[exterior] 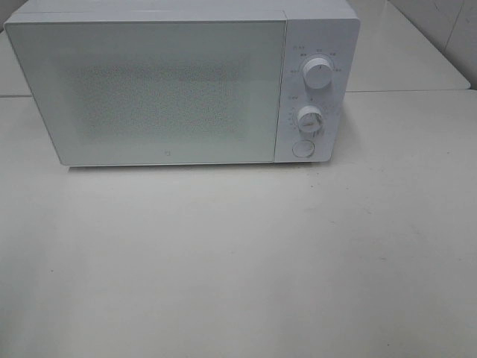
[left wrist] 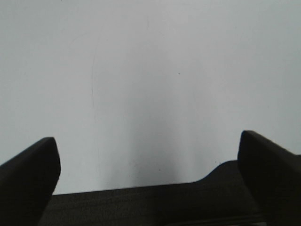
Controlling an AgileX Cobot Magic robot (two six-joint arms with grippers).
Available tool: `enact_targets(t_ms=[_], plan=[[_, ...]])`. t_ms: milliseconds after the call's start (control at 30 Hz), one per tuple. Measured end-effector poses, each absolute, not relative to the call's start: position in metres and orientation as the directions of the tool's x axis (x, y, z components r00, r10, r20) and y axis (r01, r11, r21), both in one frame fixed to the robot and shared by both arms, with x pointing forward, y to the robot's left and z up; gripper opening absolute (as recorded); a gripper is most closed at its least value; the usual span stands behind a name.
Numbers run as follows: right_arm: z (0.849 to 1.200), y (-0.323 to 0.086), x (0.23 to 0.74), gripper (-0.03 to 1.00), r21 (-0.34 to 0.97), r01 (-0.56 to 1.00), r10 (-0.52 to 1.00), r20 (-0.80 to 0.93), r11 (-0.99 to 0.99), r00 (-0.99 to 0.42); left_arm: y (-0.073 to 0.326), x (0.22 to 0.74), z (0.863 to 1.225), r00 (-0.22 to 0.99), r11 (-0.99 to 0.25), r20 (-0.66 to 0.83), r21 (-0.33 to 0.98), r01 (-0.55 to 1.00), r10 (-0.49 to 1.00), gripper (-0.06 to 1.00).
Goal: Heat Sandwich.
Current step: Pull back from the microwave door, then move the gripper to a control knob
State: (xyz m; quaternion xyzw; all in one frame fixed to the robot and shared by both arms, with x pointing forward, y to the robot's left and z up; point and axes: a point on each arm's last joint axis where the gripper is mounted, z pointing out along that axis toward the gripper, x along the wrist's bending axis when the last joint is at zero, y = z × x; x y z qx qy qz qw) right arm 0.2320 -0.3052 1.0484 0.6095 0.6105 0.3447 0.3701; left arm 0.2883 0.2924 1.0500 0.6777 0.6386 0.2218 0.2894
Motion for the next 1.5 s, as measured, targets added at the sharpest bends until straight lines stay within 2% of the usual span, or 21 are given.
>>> enact_targets(t_ms=[233, 433, 567, 700, 1500], plan=[[1.048, -0.305, 0.232, 0.76, 0.872, 0.489, 0.999, -0.032, 0.019, 0.017, 0.295, 0.258, 1.057, 0.099, -0.005, -0.067, 0.804, 0.595, 0.993, 0.97], [1.048, -0.305, 0.232, 0.76, 0.872, 0.489, 0.999, -0.032, 0.019, 0.017, 0.296, 0.243, 1.057, 0.103, 0.002, -0.065, 0.856, 0.517, 0.993, 0.97], [1.048, -0.305, 0.232, 0.76, 0.872, 0.489, 0.999, -0.032, 0.019, 0.017, 0.297, 0.233, 1.057, 0.046, 0.034, -0.062, 0.887, 0.46, 0.997, 0.97], [1.048, -0.305, 0.232, 0.76, 0.872, 0.489, 0.999, -0.032, 0.019, 0.017, 0.296, 0.231, 1.057, 0.012, 0.049, -0.061, 0.895, 0.444, 0.998, 0.97], [1.048, -0.305, 0.232, 0.76, 0.872, 0.489, 0.999, -0.031, 0.019, 0.016, 0.296, 0.231, 1.057, 0.019, 0.047, -0.062, 0.895, 0.444, 0.998, 0.97]])
